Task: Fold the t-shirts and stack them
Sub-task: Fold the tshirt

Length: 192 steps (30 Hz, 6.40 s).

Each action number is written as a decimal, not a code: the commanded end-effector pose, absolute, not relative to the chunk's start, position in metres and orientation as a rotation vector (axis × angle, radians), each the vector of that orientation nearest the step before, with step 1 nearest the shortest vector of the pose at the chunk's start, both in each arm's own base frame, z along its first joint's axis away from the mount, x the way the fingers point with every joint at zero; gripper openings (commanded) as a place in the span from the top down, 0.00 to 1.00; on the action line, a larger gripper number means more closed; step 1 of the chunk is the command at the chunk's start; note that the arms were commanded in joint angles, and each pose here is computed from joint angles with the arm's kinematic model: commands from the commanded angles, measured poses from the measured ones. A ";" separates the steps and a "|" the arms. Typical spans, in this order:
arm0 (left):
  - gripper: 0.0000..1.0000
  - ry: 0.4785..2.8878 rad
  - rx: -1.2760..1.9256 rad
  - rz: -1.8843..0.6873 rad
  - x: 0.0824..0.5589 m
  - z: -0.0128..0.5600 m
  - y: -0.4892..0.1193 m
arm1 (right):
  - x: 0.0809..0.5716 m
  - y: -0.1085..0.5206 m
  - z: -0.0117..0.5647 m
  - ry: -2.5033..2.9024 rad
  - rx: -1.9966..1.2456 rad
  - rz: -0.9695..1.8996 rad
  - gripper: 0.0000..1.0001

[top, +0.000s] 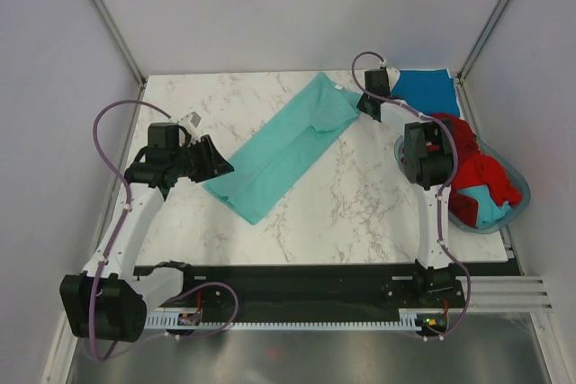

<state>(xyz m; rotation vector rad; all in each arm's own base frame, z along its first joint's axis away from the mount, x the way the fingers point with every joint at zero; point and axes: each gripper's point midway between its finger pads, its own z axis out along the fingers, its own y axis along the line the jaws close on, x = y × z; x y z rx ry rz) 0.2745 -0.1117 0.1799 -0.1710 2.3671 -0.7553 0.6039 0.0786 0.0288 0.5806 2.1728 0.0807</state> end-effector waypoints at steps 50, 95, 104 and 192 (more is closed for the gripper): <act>0.57 2.337 -0.229 -0.635 0.299 0.161 -0.083 | 0.240 0.410 0.035 2.382 0.385 0.438 0.51; 0.43 2.732 0.113 -0.954 0.159 0.047 -0.225 | 0.128 0.201 0.047 2.716 0.006 0.477 0.53; 0.44 2.791 0.134 -0.889 0.151 0.026 -0.221 | 0.121 0.201 0.027 2.739 0.051 0.537 0.53; 0.98 2.728 -0.187 -1.159 0.141 0.047 -0.254 | 0.136 0.183 0.061 2.567 0.099 0.541 1.00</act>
